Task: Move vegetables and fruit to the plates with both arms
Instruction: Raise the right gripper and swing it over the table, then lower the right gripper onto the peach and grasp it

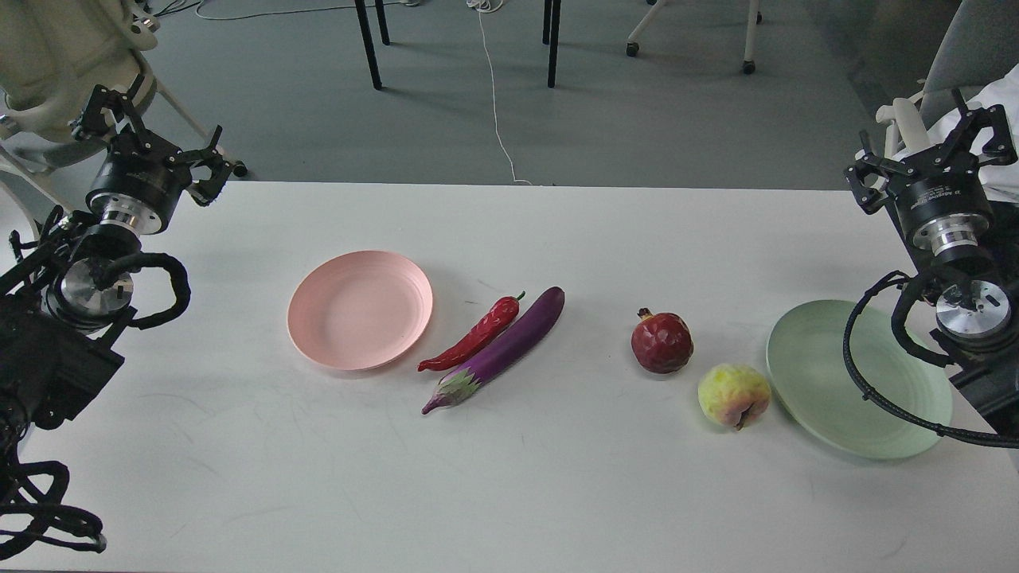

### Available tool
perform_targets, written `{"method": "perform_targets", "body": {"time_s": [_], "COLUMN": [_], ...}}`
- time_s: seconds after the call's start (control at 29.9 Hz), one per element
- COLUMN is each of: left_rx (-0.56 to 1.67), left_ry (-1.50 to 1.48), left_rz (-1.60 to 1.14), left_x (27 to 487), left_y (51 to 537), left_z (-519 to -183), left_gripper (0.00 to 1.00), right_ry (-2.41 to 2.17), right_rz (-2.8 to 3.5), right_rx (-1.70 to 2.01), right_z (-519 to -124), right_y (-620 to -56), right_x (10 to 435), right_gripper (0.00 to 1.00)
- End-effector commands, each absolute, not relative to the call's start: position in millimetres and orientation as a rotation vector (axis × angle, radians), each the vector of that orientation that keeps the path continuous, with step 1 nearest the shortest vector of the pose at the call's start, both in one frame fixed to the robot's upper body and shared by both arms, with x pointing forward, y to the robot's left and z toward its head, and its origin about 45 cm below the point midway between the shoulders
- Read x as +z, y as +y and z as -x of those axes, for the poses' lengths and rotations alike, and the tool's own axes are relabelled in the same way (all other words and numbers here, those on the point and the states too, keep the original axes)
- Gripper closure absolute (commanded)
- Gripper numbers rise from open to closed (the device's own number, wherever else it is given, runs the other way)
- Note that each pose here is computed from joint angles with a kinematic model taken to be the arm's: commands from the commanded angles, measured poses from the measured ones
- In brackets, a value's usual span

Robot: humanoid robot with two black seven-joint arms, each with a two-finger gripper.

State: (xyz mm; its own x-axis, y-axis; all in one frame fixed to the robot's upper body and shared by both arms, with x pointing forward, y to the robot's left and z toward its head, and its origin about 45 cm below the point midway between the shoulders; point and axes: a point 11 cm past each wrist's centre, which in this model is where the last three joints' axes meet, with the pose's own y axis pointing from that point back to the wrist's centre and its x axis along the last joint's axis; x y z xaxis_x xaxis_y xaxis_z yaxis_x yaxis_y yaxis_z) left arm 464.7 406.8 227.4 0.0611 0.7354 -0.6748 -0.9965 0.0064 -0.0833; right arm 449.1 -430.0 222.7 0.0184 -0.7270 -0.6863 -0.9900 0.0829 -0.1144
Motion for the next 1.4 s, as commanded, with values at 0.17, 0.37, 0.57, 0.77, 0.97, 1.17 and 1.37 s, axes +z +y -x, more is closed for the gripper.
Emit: {"method": "perform_targets", "body": {"time_s": [0.17, 0.37, 0.57, 0.77, 0.97, 1.17, 1.37], "left_rx": [1.453, 1.46, 1.464, 1.469, 1.469, 1.477, 1.478], "left_ry": [0.516, 0.515, 0.514, 0.511, 0.509, 0.502, 0.499], "left_rz": [0.646, 0.653, 0.652, 0.667, 0.662, 0.651, 0.64], "left_x": [227.7, 229.4, 229.3, 231.7, 231.6, 232.1, 232.0], "left_y": [405.6, 410.3, 412.1, 415.0, 415.3, 421.1, 421.9], "left_z": [-465.1, -464.2, -463.6, -463.6, -463.4, -461.5, -461.0], "left_gripper": [0.01, 0.01, 0.01, 0.01, 0.01, 0.01, 0.01], "right_ry": [1.759, 1.725, 1.585, 1.411, 1.002, 0.329, -0.47], "right_rz": [1.788, 1.976, 2.464, 3.027, 3.543, 3.885, 3.991], "right_rx": [0.515, 0.386, 0.074, -0.376, -0.867, -1.282, -1.726], "right_z": [-456.2, -473.3, -485.1, -488.6, -461.7, -425.3, -398.2], "right_y": [-422.4, -407.1, -358.9, -300.6, -259.0, -233.4, -238.8], "right_x": [234.2, 272.1, 340.8, 376.4, 371.4, 333.0, 293.9], "right_gripper": [0.01, 0.01, 0.01, 0.01, 0.01, 0.01, 0.02]}}
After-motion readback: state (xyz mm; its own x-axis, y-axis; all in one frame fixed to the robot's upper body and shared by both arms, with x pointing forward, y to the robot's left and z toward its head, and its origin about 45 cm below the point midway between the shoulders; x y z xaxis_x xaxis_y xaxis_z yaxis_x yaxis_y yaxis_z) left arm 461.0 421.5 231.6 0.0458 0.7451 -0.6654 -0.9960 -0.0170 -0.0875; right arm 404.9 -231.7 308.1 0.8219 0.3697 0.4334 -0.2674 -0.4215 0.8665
